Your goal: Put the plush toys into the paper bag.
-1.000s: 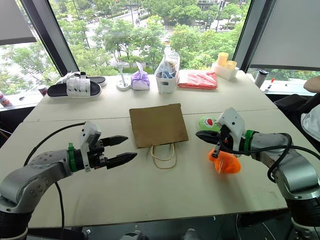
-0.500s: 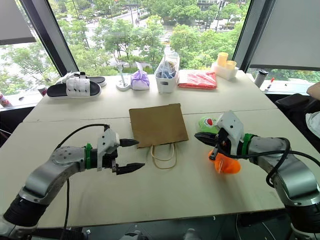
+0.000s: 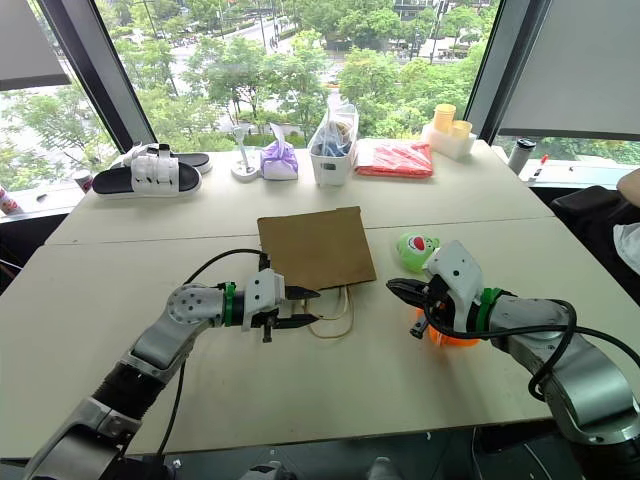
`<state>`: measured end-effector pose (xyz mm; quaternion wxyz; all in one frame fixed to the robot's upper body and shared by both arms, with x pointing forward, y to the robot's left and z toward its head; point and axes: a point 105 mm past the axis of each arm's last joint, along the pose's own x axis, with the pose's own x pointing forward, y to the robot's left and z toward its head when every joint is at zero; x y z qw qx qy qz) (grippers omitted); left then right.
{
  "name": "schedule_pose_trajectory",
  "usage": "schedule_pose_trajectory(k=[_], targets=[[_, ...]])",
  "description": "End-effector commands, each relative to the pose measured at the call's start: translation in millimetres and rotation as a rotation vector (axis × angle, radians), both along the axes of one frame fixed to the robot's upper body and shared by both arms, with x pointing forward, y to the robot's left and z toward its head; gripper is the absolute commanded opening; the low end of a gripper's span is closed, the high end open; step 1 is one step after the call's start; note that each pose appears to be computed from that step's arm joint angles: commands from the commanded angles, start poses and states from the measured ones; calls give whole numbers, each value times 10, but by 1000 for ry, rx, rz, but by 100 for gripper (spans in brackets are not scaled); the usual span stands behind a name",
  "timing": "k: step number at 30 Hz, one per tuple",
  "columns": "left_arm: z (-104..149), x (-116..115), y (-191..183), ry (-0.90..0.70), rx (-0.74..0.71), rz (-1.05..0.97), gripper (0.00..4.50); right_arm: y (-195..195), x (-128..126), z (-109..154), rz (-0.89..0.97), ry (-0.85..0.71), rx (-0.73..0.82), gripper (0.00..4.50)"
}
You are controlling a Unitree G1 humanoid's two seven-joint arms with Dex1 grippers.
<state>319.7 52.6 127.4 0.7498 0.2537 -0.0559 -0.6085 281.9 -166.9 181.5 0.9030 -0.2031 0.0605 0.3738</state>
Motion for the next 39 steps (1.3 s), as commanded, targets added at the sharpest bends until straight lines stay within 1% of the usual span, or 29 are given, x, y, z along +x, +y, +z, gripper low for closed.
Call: schedule_pose_trajectory(k=[1,5,9,11,13,14,15,18,21,25,29,33,35,37,39], targets=[[150,28,0,-77,-14,-21,2,4,-32,119,-6,-52,7,0],[233,65,-6,-89,-57,-7,2,26,-44,109,-8,-47,21,0],[506,203,-33,-90,-166,67,2,97,-75,31,-10,-18,42,0],[571,243,-41,-76,-192,87,2,119,-81,0,-13,-7,45,0],[830,275,-28,-68,-271,82,2,332,-29,-128,-14,28,157,0],[909,267,-24,-62,-293,71,2,413,-4,-171,-18,40,196,0],[975,243,-23,-51,-314,54,2,477,64,-233,-35,39,211,0],[1168,155,-2,-1,-406,16,2,669,423,-442,-126,41,241,0],[1216,107,2,28,-429,9,2,823,664,-536,-155,21,235,0],[1221,45,5,49,-425,3,2,953,904,-595,-191,-2,254,0],[1354,79,54,53,-492,59,2,1085,1069,-743,-219,-12,211,0],[1743,263,217,22,-661,186,2,1122,1106,-827,-217,-3,177,0],[1935,310,290,-2,-727,220,2,1117,1097,-838,-211,1,176,0],[2111,312,329,-26,-776,230,2,1102,1085,-855,-207,5,167,0],[2283,244,316,-43,-810,203,2,1078,1076,-867,-207,7,162,0]])
